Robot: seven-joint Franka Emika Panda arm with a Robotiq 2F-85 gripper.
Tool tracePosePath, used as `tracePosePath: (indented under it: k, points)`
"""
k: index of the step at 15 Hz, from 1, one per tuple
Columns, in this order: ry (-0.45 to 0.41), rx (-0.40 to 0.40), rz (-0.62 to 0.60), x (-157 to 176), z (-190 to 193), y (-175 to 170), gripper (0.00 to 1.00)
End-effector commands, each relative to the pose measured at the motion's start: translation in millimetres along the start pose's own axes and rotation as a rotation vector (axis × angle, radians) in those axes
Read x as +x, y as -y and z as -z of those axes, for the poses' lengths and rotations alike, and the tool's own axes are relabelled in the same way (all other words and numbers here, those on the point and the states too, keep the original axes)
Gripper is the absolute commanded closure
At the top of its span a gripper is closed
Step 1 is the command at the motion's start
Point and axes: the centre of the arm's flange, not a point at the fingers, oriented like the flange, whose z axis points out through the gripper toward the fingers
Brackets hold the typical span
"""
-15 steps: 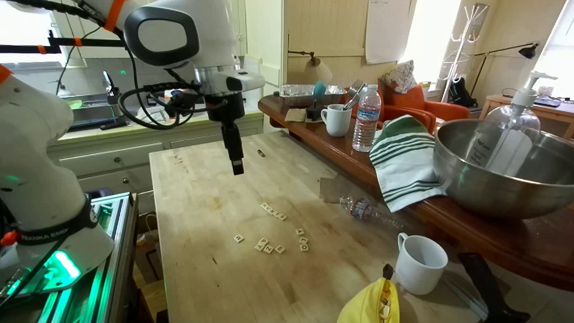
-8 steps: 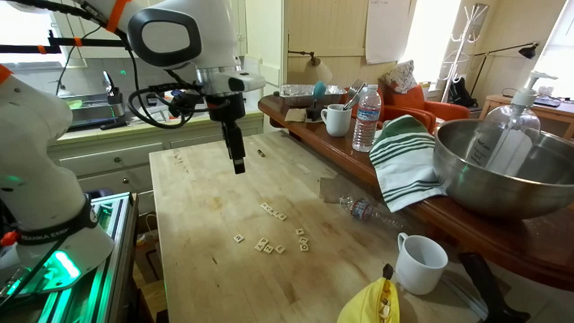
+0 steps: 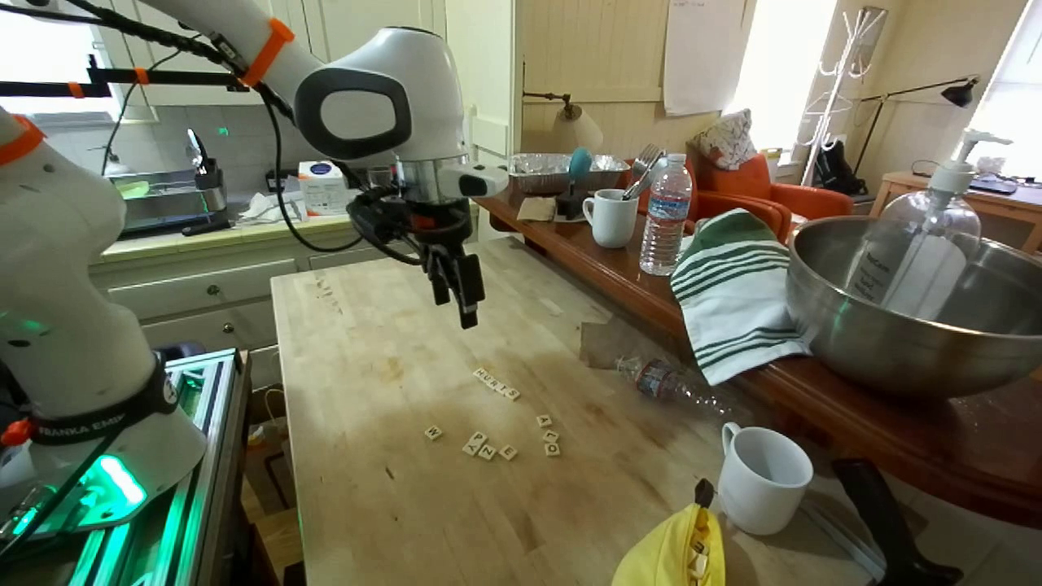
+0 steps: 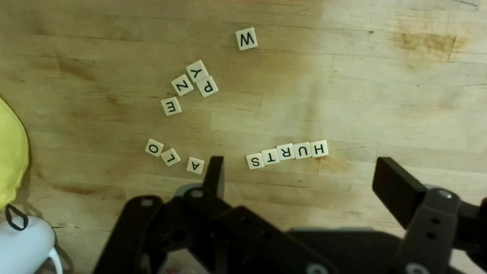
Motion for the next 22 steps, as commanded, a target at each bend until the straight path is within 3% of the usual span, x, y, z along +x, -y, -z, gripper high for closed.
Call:
tracePosePath:
  k: [1,11,12,14,22]
  points:
    - [0.018,0.019,0.072,25.3,-26.2,-14.4,0.0]
    - [0.018,0.059,0.175,36.4,-66.2,-10.3,0.01]
    - [0.01,0.061,0.181,36.8,-69.4,-8.1,0.19]
    - [-0.006,0.068,0.191,37.6,-75.0,-4.7,0.3]
    - [-0.033,0.079,0.214,44.3,-98.6,4.5,0.94]
